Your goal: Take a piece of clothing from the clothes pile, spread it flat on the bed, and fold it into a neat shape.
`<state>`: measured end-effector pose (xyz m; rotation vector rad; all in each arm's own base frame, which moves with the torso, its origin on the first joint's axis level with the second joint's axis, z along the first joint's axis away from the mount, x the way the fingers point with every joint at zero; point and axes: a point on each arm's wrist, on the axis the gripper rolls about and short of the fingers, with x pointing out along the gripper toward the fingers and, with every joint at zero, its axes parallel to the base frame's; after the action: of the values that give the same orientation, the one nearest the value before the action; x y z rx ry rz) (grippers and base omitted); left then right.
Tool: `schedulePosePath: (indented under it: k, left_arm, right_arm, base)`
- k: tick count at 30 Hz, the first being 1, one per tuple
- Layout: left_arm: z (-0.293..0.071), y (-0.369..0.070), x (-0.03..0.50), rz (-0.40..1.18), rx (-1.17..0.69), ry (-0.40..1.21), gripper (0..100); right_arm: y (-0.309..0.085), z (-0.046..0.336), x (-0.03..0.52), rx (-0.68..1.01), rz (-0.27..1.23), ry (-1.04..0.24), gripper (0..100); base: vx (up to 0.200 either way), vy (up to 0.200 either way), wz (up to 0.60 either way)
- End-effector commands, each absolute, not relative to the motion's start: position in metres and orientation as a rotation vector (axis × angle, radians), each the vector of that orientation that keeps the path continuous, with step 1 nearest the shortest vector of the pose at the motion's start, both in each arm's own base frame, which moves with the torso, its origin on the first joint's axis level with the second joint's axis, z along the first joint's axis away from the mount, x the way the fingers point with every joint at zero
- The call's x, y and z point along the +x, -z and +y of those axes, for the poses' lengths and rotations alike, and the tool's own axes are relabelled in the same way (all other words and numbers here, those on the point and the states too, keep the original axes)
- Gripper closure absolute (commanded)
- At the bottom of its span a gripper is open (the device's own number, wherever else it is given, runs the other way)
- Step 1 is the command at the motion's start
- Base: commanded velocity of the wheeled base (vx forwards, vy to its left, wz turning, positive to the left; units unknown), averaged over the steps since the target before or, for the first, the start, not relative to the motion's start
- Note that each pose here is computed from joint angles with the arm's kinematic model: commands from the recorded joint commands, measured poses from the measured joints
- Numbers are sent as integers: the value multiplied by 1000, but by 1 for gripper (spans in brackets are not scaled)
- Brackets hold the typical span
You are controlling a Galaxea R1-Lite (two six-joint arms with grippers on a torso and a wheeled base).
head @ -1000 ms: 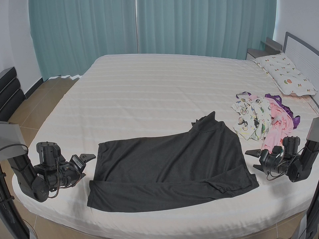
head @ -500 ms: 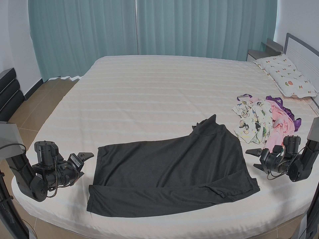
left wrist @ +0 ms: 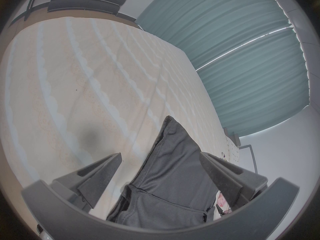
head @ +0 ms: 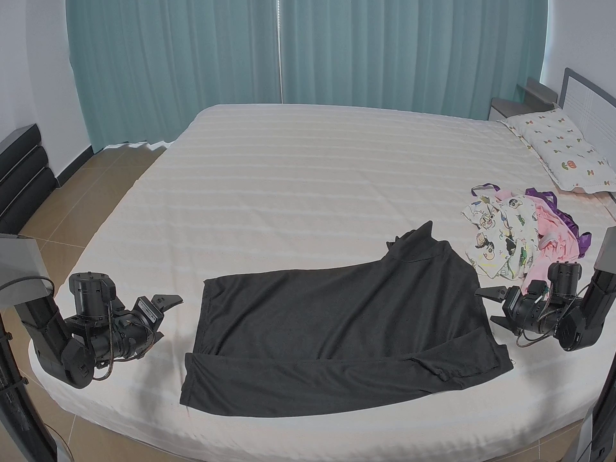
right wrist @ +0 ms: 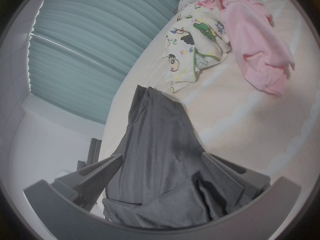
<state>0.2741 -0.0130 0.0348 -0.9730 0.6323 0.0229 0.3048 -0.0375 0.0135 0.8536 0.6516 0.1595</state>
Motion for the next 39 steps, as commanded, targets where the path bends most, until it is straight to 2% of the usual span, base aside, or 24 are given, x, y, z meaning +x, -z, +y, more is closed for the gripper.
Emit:
schedulePosePath:
  k: [1, 23, 29, 39]
  left_arm:
    - [-13, -34, 274, 636, -971, -24, 0]
    - [-15, -36, 274, 628, -971, -15, 0]
    - [-15, -36, 274, 628, -971, -15, 0]
    - [-15, -37, 274, 628, -967, -12, 0]
  right_arm:
    - [-14, -37, 305, 854, 652, -161, 0]
    - [-14, -37, 304, 854, 653, -162, 0]
    - [-14, -36, 304, 851, 653, -164, 0]
    - [-15, -35, 303, 850, 654, -166, 0]
  base:
    - [0, -200, 0]
    - [0, -9, 0]
    - [0, -200, 0]
    - [0, 0, 0]
